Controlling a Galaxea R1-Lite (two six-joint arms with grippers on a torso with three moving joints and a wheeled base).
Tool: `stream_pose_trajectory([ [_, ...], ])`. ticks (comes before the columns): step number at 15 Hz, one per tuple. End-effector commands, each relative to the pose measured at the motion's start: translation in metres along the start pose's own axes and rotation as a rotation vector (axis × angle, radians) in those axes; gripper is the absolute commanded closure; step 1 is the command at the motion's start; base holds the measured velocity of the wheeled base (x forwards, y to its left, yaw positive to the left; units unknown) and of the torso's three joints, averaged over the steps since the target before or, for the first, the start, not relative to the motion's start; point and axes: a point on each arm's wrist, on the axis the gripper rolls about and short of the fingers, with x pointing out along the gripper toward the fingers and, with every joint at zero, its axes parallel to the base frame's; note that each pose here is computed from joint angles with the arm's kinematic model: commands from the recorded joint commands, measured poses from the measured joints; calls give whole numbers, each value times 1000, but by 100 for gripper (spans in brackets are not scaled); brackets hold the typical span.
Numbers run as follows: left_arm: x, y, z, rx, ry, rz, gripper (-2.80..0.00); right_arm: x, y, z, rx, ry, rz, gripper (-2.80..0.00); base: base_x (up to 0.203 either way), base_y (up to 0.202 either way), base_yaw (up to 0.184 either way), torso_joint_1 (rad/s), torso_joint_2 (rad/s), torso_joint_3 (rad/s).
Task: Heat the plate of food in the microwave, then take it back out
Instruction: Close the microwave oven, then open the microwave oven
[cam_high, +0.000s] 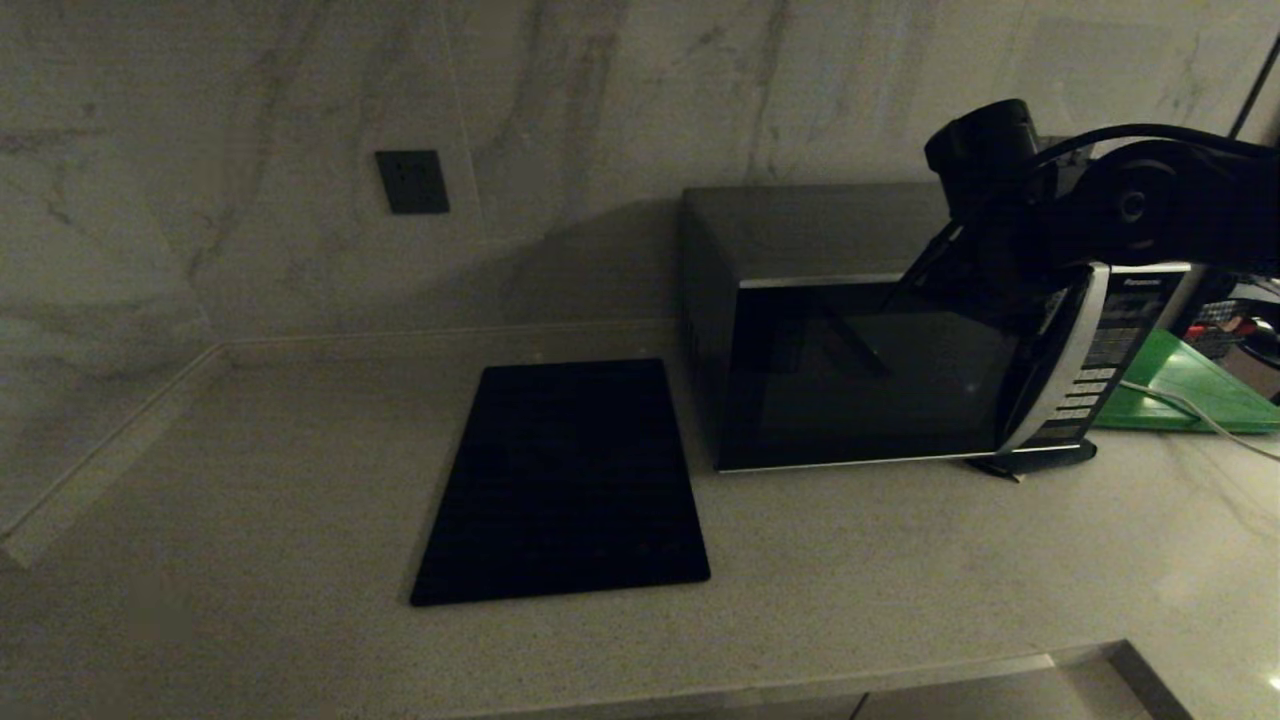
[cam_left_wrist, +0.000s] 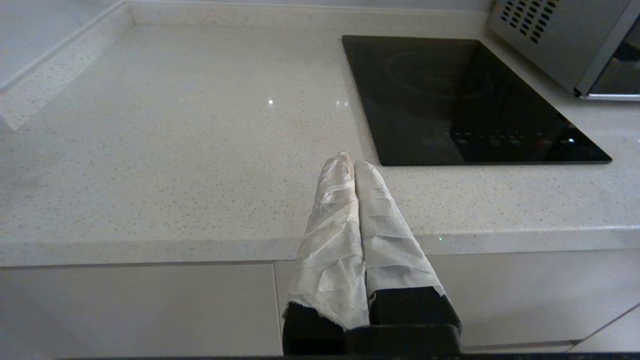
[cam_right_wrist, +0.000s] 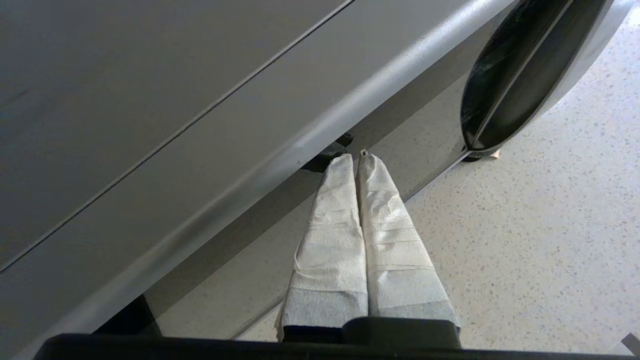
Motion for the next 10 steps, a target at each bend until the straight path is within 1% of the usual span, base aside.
stream_pose_trajectory([
  [1,0,0,0,-1,0,0,0,-13,-8,16,38,-32,8,0,0,0,0,0,0,0],
  [3,0,0,0,-1,0,2,0,-39,-25,39,88,-66,20,0,0,0,0,0,0,0],
  [5,0,0,0,1,0,1,0,-70,-53,65,148,-81,23,0,0,0,0,0,0,0],
  [7,0,0,0,-1,0,2,0,-92,-97,93,219,-64,46,0,0,0,0,0,0,0],
  [9,0,0,0,-1,0,1,0,-89,-148,108,283,20,67,0,0,0,0,0,0,0],
  [10,0,0,0,-1,0,2,0,-80,-173,110,320,75,73,0,0,0,0,0,0,0],
])
